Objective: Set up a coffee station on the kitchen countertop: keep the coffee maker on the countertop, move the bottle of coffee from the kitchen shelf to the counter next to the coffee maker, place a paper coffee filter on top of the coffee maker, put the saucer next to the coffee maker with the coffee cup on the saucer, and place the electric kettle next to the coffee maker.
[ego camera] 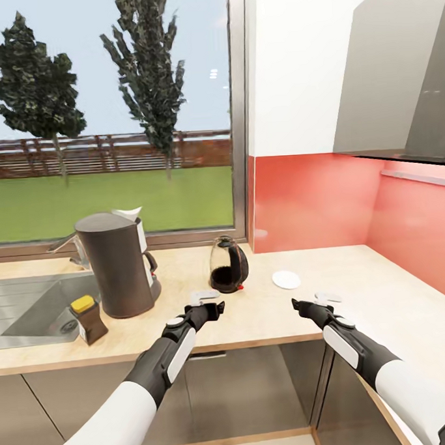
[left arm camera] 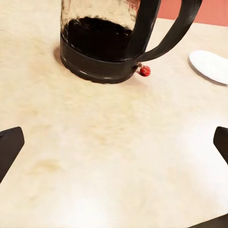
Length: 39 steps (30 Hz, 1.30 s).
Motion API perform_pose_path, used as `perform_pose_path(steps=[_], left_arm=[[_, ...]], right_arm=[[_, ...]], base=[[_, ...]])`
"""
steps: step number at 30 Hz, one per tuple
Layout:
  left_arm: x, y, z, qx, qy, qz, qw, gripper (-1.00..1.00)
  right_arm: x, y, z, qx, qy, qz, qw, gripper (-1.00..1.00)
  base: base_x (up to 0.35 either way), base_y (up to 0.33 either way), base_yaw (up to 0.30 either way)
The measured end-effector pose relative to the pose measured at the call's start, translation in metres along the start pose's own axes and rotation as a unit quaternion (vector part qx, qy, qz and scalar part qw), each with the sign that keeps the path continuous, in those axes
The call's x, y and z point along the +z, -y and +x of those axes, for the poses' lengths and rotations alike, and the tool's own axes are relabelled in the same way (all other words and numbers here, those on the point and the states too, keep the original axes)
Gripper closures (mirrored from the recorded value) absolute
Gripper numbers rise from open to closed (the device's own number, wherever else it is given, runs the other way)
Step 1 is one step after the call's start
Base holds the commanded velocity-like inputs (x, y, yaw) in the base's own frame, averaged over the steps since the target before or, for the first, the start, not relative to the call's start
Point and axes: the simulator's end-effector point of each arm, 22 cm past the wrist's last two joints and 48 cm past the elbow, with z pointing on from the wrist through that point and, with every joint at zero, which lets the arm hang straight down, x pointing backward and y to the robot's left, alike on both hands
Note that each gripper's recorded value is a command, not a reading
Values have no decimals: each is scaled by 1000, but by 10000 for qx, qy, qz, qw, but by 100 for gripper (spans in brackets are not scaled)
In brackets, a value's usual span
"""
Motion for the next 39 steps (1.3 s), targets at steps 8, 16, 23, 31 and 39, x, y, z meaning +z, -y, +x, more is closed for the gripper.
perform_pose_path(steps=[8,16,23,31,39], left_arm=[[0,-1,5,-3,-43,-15,10000,-100],[-2,-2,20,-40,-127,-19,9999,-100],[-2,-1,29,-66,-192,-19,9998,-100],[-5,-3,47,-120,-303,-32,9995,-100],[-7,5,59,-230,-365,75,9990,-100]], right_arm=[[0,-1,0,-5,0,-8,10000,-100],[0,0,0,-10,-5,2,10000,-100],[0,3,2,-16,-20,22,10000,-100],[0,-1,0,15,-12,-2,10000,-100],[0,-1,0,31,-5,0,10000,-100]], base=[[195,-86,0],[275,-96,0],[33,-4,0],[21,-4,0],[30,-9,0]])
